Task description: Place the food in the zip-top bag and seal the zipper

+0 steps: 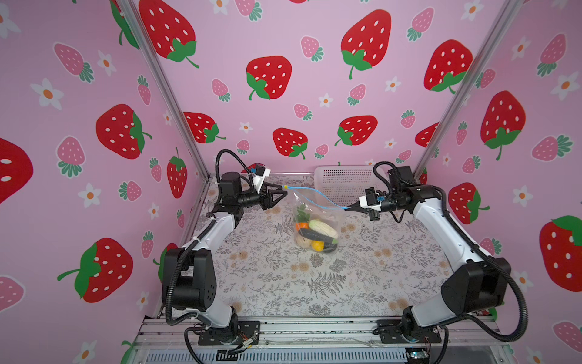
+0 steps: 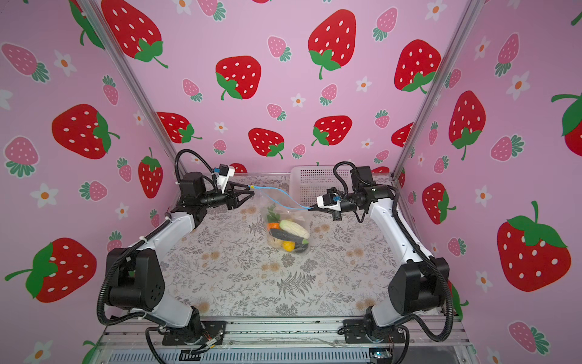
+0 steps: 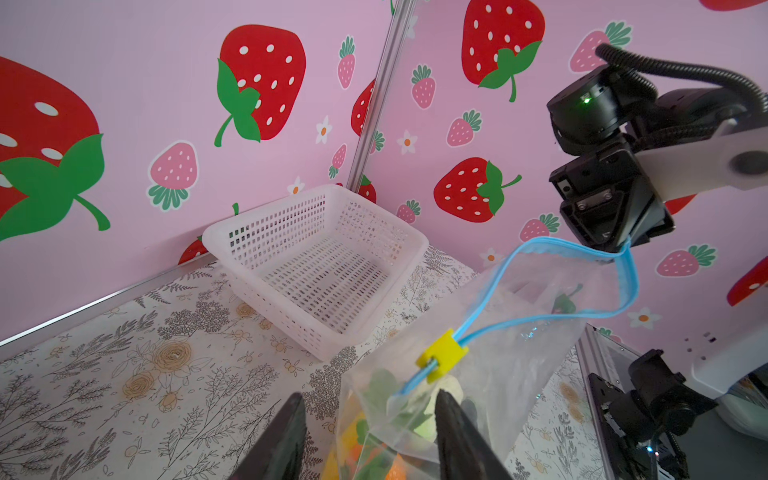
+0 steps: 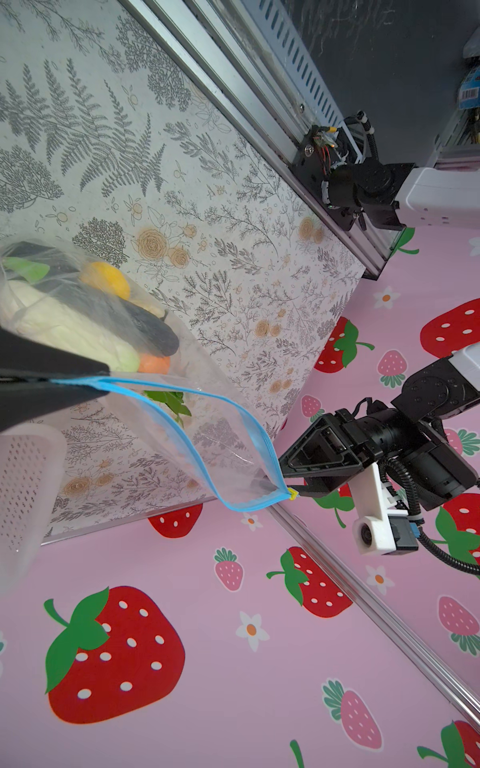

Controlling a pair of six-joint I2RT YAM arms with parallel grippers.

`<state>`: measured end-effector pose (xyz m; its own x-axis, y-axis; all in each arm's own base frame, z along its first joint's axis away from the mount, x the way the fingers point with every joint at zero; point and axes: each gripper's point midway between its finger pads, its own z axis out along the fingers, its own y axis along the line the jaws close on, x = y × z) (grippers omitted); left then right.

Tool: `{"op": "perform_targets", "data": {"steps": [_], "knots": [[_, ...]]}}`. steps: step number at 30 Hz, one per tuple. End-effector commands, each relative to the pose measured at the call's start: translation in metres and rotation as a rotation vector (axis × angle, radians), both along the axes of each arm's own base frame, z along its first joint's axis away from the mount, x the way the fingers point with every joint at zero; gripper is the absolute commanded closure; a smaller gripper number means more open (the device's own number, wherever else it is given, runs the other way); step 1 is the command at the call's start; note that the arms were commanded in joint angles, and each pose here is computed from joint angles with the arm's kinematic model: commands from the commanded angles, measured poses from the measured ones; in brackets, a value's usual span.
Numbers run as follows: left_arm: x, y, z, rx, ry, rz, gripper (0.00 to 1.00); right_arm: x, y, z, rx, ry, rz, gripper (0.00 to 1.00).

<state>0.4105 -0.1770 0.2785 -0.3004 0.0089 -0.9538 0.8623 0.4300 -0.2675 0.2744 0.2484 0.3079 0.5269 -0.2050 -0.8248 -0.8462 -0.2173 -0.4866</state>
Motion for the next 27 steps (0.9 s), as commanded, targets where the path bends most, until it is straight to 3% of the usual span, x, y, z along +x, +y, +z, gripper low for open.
{"op": "perform_targets", "data": {"steps": [1,8,27], "knots": [[-0.0028,-0.0065,0.0206,-0.002,-0.079,-0.051,0.49,-0.0020,-0.0008,0.0092,0.033,0.013,0.022,1.00],[-0.0027,-0.0088,0.0185,0.003,-0.059,-0.072,0.56,0.0030,0.0004,0.0074,0.035,0.022,0.018,1.00],[-0.0046,-0.0098,0.0205,-0.001,-0.035,-0.084,0.93,0.0034,-0.0007,0.0072,0.029,0.022,0.010,1.00]]}}
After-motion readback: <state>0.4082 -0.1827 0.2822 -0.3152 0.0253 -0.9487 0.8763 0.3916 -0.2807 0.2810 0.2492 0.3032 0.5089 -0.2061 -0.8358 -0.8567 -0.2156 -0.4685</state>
